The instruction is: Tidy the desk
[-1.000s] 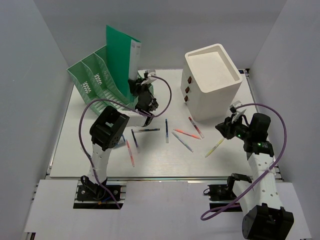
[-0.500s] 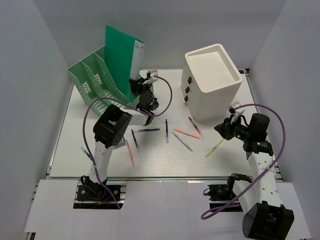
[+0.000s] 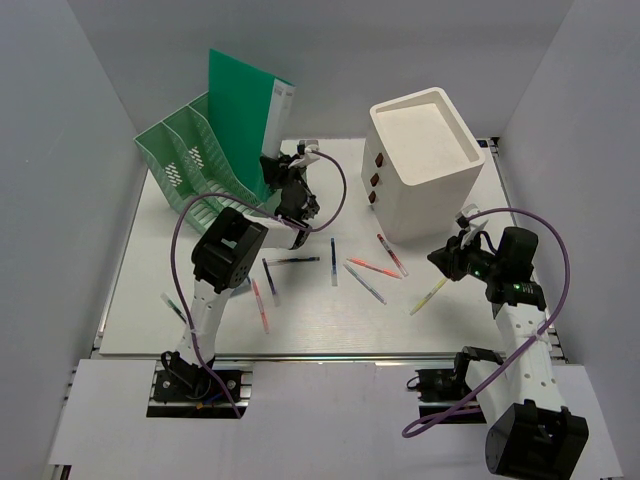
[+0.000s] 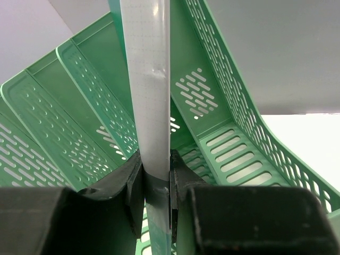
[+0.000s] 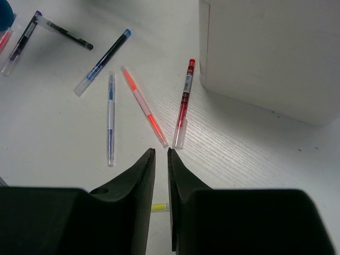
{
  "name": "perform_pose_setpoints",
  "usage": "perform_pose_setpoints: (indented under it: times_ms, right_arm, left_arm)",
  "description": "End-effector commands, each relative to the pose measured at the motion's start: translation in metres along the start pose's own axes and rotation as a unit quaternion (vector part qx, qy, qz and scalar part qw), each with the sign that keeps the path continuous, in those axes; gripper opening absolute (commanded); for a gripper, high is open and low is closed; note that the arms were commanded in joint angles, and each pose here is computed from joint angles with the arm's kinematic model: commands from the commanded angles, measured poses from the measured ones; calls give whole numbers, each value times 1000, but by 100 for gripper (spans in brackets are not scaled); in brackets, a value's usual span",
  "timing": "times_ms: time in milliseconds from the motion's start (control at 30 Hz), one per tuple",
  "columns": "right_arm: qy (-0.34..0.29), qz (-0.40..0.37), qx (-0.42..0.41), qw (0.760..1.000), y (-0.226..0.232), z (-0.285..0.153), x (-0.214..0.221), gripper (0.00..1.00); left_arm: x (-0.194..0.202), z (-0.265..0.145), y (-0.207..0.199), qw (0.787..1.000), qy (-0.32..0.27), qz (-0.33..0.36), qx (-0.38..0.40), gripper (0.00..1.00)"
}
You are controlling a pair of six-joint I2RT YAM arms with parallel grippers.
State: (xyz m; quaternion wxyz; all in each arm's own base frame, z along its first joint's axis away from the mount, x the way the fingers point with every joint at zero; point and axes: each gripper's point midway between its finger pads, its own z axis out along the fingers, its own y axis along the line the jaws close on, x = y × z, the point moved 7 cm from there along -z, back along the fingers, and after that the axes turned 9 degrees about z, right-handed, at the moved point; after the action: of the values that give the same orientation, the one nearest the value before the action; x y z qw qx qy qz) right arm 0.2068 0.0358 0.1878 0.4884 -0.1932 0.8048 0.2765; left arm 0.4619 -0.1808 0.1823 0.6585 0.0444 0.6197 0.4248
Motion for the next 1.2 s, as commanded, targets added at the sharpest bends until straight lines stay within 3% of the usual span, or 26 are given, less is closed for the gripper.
perform_pose_setpoints:
  times_ms: [0, 800, 1167]
  right_arm:
    - [-5, -13, -14, 1000, 0, 3, 0, 21]
    - [-1, -16, -21, 1000, 0, 6, 2, 20]
    - [2, -21, -32, 999, 3, 7, 3, 19]
  left_arm:
    - [-34, 9, 49, 968, -77, -213, -111, 0]
    - [-64, 4, 84, 952, -131, -256, -103, 0]
    - [-64, 7, 74, 950, -133, -265, -101, 0]
